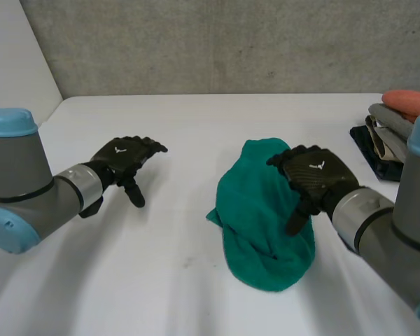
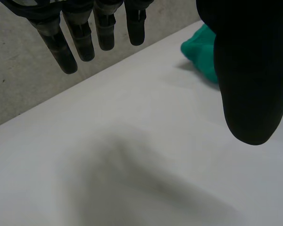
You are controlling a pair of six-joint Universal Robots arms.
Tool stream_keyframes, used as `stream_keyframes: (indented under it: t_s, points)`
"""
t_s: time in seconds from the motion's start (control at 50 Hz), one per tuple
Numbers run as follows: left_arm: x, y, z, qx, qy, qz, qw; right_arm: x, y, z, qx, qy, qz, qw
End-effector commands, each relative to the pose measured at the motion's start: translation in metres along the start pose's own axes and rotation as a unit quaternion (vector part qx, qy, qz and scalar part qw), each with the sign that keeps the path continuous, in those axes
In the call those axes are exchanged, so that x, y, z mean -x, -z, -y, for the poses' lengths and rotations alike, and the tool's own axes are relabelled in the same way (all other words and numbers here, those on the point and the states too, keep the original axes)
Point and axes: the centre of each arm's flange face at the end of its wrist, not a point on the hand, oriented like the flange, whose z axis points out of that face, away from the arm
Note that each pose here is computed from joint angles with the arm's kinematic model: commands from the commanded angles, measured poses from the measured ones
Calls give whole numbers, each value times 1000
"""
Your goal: Fold the laundry.
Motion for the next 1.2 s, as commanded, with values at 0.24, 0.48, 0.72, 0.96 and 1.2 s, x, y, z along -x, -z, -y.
stream_keyframes:
  t_s: [0.24,0.48,0.72,0.96,1.2]
  points:
    - [-58,94,-9,21,8,35,999,-20,-88,-11,-15,257,123,958]
    - [-74,123,1,-6,14,35,999,-12,-157,-31,-75,311,63,945]
    - [-65,117,11,-27,18,66,997,-19,-127,35,-176,275,25,945]
    - [-64,55,0,-3,95,43,995,-7,-11,123,-295,214,60,929]
    - [-119,12,-10,40,217,-104,970,17,47,141,-332,171,103,922]
